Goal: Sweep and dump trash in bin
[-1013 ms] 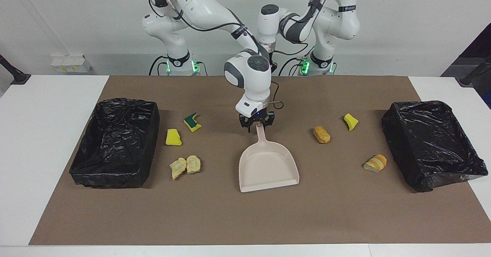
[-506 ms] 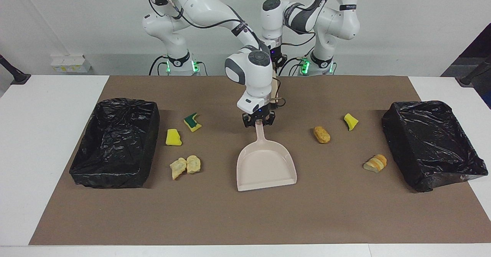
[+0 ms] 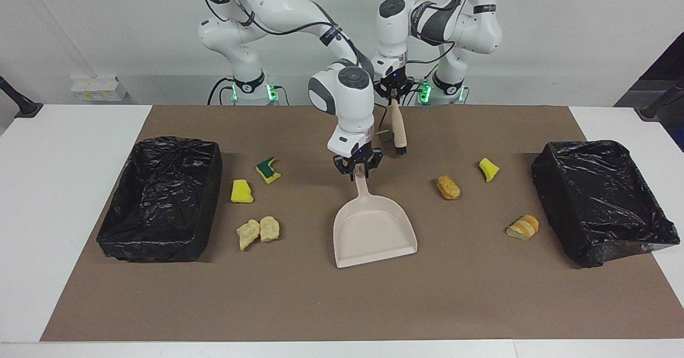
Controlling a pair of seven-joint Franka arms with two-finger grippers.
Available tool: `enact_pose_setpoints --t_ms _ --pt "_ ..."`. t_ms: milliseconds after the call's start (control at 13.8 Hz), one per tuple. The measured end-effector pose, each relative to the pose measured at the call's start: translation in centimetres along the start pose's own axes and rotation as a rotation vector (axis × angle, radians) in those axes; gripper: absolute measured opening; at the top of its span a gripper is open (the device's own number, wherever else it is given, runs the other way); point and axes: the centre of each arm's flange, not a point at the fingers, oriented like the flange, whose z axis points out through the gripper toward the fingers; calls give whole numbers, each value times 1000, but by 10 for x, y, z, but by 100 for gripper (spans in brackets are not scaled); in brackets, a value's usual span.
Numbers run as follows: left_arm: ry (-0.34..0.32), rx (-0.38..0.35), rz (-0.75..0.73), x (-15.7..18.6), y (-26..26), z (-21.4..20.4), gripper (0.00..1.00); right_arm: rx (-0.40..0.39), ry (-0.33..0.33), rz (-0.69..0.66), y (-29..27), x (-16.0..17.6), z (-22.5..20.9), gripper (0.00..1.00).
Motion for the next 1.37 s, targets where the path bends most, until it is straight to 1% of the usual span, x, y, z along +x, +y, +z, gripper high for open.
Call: enact_pose_setpoints --t_ms 72,362,434,506,651,723,796,1085,1230,1374 --pt "-2 4 -2 9 -7 1 26 -3 -6 0 1 -2 3 66" --pt "-16 15 -22 48 -46 6 26 -2 -8 1 1 -3 3 64" --pt "-20 13 -28 58 -57 7 26 -1 -7 2 1 -3 2 57" --pt "-23 10 -39 68 -69 6 26 1 -4 3 0 -2 1 57" --pt "-21 4 -53 89 -95 4 26 4 -1 5 0 -1 -1 53" --pt "-21 0 -58 98 -108 3 26 4 -1 5 0 -1 -1 44" --pt "-18 -4 -61 108 -123 1 26 4 -1 5 0 -1 -1 31" --pt "9 -23 -67 148 -195 -4 26 5 1 -6 0 -1 -2 31" --pt "22 -36 -67 168 -231 0 26 8 17 -101 1 1 -12 31" --pt "33 -46 -73 197 -272 -1 26 9 42 -258 8 5 -28 31"
